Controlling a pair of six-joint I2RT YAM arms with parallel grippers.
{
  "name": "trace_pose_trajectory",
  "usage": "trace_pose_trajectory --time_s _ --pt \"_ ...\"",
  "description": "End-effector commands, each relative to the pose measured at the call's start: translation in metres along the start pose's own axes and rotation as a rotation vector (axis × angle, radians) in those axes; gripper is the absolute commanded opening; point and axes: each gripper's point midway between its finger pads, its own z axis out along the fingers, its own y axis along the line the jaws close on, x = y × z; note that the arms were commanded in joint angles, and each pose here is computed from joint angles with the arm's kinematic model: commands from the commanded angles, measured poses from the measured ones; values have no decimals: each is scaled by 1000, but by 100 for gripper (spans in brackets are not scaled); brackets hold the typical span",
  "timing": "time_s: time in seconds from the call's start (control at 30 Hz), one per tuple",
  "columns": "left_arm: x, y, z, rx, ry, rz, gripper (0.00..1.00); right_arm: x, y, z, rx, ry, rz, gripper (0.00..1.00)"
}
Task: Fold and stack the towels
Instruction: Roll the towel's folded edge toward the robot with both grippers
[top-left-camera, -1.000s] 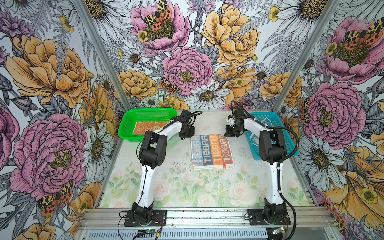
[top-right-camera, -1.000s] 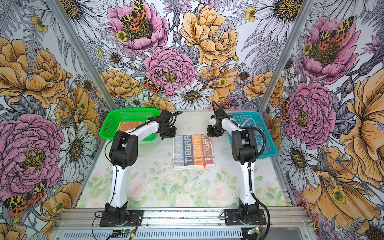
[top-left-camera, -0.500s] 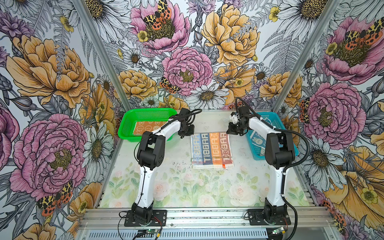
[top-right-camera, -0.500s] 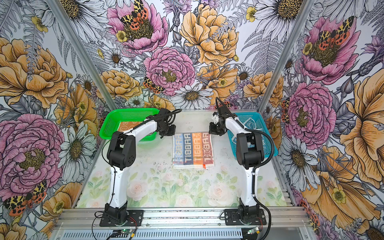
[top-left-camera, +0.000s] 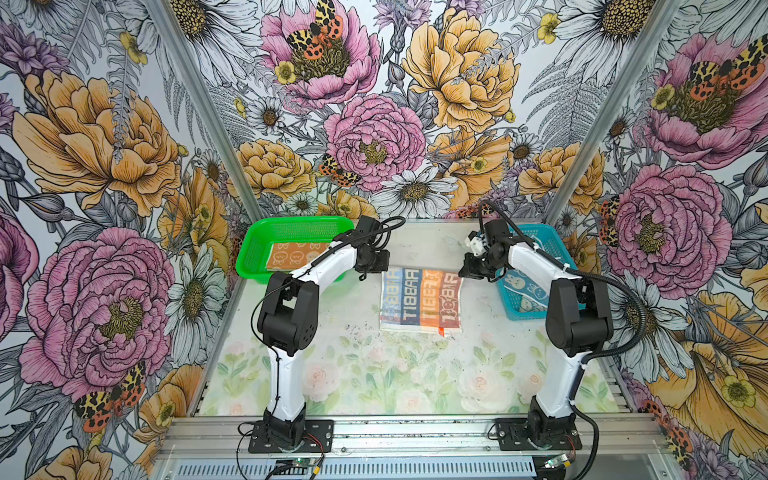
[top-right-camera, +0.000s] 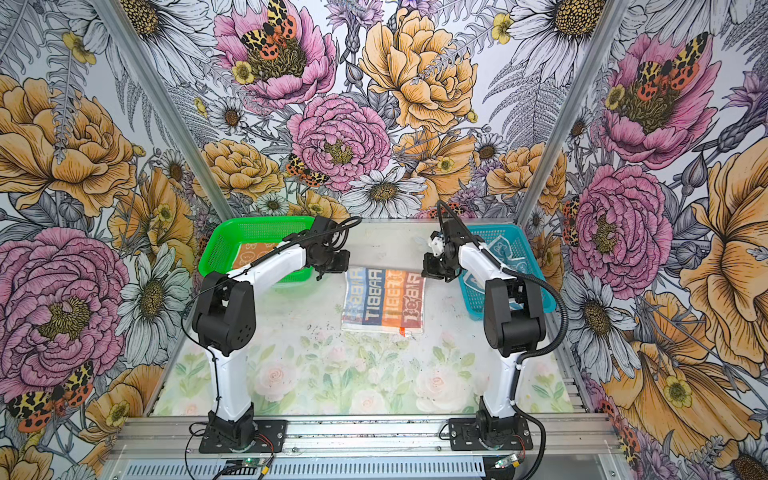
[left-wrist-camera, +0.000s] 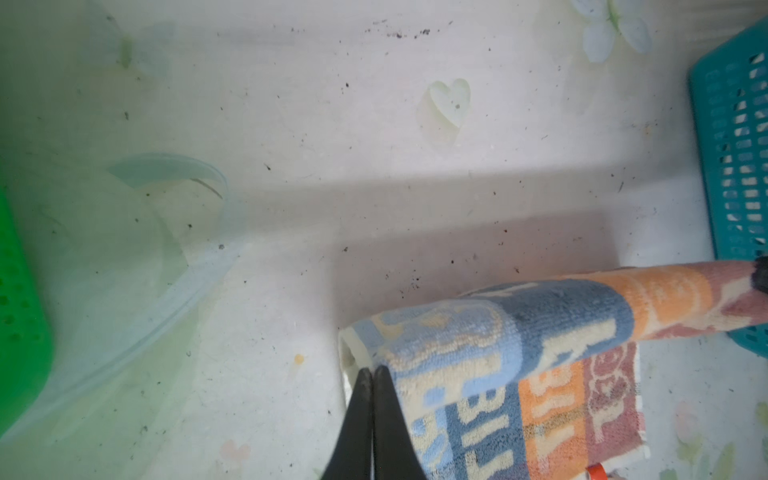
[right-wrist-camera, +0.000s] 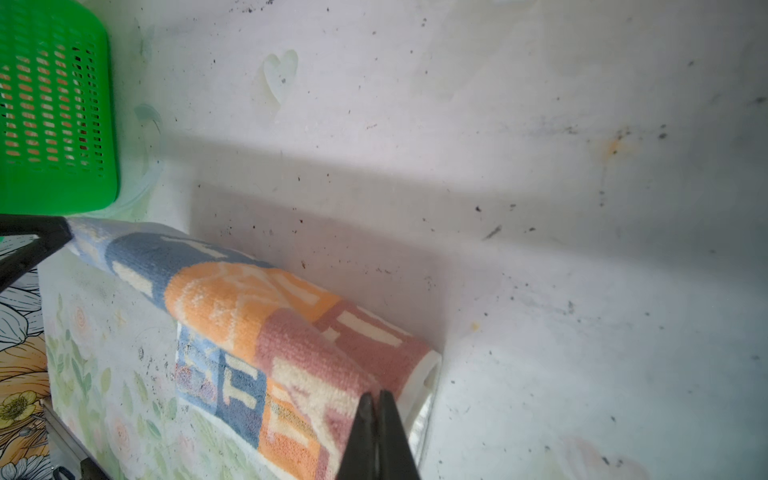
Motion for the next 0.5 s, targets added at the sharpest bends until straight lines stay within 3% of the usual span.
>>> trace_pose_trajectory --time_s 0.0,0.27,0.47 --pt "-2 0 -18 -18 -60 -14 0 7 3 -15 6 -33 8 0" --pt "27 -3 -37 -10 -71 -46 0 56 -1 -8 15 8 46 0" --pt "52 -8 -33 -16 -41 -42 0 81 2 -3 17 31 44 0"
